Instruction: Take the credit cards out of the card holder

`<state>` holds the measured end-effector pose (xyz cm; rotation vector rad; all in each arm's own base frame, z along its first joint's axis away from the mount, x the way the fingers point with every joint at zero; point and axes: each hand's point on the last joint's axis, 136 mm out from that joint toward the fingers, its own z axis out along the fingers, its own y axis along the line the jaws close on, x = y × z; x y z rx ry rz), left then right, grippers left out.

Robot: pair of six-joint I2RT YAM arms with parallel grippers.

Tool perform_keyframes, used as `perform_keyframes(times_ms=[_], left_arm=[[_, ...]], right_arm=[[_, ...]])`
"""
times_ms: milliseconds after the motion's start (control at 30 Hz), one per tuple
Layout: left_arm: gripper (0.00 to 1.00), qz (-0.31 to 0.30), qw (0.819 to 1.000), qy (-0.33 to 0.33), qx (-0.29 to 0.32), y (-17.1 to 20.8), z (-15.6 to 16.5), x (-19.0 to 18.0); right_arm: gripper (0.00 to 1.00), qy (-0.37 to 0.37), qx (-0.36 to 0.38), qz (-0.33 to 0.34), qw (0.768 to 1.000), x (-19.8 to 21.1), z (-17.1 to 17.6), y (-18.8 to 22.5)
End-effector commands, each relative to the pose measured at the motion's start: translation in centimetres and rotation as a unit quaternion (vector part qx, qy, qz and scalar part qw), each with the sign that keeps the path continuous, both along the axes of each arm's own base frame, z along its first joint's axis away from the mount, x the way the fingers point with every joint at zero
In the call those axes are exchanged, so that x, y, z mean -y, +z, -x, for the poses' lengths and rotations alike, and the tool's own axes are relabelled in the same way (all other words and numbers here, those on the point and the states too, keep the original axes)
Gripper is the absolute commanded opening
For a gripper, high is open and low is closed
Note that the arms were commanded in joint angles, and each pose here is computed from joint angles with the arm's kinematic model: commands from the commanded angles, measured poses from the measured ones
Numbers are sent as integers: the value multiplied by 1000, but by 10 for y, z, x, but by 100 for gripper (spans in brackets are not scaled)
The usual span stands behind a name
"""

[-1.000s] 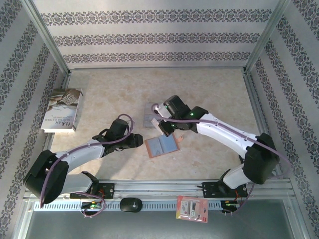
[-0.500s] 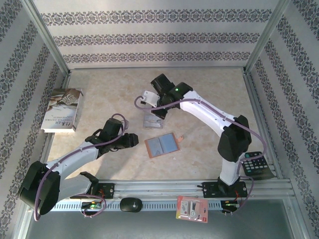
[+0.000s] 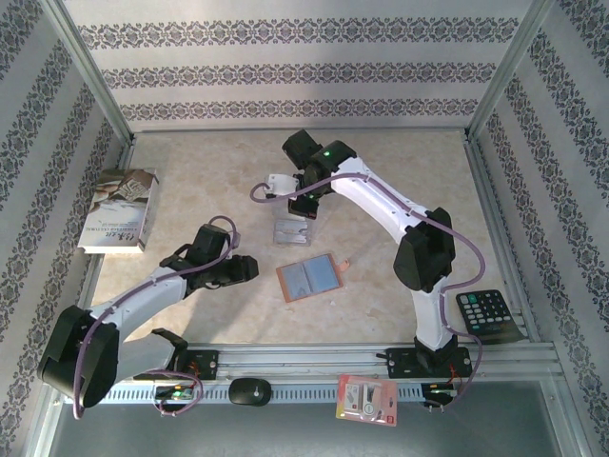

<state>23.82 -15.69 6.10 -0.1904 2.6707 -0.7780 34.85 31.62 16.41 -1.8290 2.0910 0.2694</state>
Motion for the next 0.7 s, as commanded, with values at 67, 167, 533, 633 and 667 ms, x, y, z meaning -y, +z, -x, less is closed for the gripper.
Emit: perform_keyframes(times_ms=[67, 167, 533, 633, 667], left_arm=[[44, 5, 1000, -4, -4, 1, -9, 2], [44, 10, 1000, -3, -9, -4, -12, 4], [44, 11, 1000, -2, -16, -10, -15, 4], [44, 12, 1000, -2, -17, -11, -15, 4], [44, 12, 1000, -3, -18, -11, -15, 4]], right_arm=[[0, 25, -33, 8, 999, 2, 6, -24], [0, 25, -38, 13, 999, 2, 1, -34], [0, 15, -48, 28, 998, 7, -9, -58], [0, 12, -49, 29, 998, 6, -12, -63], [0, 12, -49, 27, 998, 6, -12, -64]])
